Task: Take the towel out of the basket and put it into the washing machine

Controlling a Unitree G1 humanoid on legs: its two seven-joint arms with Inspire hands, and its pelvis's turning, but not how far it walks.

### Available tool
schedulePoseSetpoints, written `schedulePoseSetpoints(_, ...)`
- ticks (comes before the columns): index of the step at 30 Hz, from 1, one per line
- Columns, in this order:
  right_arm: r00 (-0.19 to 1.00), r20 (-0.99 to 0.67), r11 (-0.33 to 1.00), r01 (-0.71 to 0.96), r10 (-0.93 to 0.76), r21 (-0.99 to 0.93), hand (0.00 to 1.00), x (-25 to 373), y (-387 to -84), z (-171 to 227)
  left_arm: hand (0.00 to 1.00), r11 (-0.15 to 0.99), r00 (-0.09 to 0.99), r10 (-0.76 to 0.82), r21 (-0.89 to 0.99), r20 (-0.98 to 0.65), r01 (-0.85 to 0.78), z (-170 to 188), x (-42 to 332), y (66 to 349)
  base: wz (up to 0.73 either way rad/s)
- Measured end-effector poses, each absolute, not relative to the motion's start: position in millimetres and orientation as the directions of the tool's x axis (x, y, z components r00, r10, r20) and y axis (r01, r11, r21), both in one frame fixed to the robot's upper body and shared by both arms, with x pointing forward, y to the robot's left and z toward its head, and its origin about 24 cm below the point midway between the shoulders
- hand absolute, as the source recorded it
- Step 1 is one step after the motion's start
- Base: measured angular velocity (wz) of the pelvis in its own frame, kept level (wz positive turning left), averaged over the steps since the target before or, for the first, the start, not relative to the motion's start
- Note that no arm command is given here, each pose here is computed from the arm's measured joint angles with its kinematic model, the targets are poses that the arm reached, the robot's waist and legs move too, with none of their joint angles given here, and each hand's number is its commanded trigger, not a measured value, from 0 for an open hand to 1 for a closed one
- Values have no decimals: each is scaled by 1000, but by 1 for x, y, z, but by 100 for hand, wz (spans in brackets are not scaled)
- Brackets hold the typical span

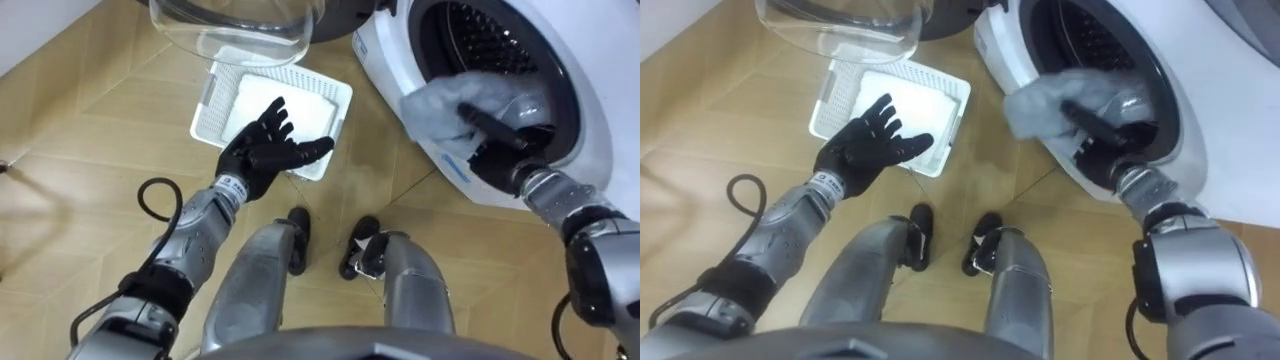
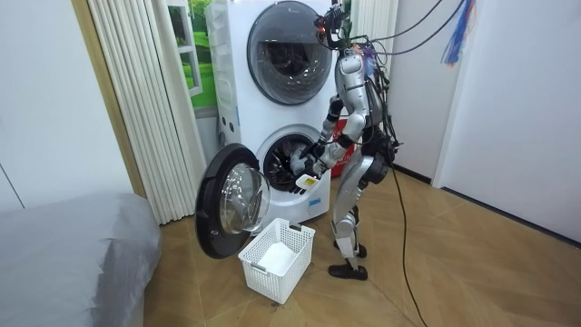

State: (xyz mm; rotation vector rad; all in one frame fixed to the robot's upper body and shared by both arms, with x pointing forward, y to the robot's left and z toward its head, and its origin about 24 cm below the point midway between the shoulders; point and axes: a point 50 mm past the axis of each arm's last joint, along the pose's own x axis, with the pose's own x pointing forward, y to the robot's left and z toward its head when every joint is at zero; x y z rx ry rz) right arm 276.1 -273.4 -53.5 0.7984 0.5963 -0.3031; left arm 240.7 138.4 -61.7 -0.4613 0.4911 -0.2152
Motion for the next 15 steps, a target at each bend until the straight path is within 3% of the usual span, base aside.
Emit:
schedulePoseSetpoints(5,810,-576,541,536,-111,648,100,295,-276,-36,0,893,863,-263,-447,-431,49,-64,239,143,1)
schedulePoseSetpoints(6,804,-582,510,553,-121,659,85,298,-276,-33,0,897,862,-254,-440,-439,40,-64,238,142,4)
schedulePoseSetpoints(7,800,-587,497,562,-124,661,64,299,-275,-33,0,898,862,-251,-437,-441,37,-64,238,141,6)
schedulePoseSetpoints(8,789,-598,475,583,-139,659,6,301,-276,-30,0,900,863,-245,-434,-441,34,-63,237,140,8)
schedulePoseSetpoints(9,775,-613,464,605,-155,647,0,303,-276,-28,0,899,866,-240,-436,-439,28,-62,237,138,9)
schedulePoseSetpoints(15,717,-667,300,693,-201,655,0,311,-277,-20,0,906,868,-201,-422,-453,-10,-61,239,131,8)
